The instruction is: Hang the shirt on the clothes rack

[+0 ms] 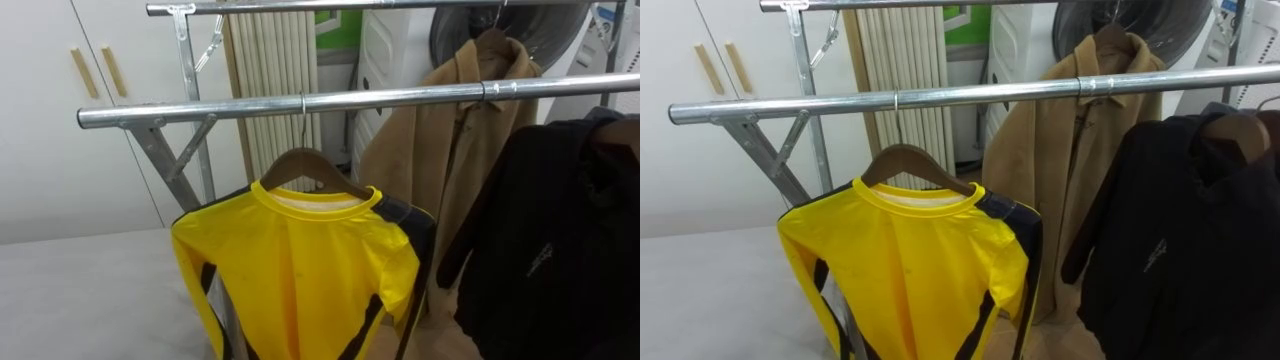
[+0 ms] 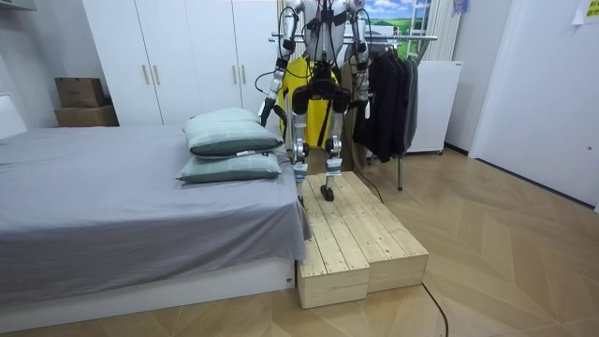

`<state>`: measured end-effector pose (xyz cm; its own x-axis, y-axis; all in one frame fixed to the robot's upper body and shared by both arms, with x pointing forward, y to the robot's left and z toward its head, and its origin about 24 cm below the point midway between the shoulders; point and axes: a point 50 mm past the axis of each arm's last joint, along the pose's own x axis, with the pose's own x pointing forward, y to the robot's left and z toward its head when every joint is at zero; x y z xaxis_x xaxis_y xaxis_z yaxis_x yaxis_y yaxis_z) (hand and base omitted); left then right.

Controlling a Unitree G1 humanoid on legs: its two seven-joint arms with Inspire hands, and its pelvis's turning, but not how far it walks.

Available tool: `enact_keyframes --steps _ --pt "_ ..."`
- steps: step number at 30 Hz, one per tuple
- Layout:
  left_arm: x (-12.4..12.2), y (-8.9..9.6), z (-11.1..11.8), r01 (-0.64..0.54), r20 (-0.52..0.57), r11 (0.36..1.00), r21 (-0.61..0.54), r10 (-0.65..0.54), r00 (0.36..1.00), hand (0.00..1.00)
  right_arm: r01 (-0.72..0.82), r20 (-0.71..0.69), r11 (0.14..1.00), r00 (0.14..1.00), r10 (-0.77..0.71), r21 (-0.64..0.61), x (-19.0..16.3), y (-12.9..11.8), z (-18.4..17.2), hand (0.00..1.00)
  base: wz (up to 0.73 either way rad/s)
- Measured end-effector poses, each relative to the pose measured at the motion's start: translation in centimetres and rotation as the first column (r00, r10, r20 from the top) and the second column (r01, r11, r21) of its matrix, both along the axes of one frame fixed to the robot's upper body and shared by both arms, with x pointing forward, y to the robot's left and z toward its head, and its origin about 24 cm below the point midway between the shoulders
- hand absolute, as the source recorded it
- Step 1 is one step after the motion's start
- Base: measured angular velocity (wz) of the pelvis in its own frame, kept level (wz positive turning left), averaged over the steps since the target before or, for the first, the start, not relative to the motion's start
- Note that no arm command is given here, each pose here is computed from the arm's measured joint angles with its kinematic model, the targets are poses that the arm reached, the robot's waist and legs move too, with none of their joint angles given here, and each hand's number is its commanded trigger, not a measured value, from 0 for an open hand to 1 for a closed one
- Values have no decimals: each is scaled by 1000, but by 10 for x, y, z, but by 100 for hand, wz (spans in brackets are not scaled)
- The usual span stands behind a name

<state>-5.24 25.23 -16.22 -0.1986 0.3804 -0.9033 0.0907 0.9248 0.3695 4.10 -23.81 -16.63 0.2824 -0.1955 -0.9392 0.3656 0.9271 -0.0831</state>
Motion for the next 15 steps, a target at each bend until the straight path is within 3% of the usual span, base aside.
enact_keyframes --steps 15 --pt "0 -1 0 16 -6 1000 -6 -16 1000 0 2 -32 1000 999 -1 28 -4 1 -2 0 0"
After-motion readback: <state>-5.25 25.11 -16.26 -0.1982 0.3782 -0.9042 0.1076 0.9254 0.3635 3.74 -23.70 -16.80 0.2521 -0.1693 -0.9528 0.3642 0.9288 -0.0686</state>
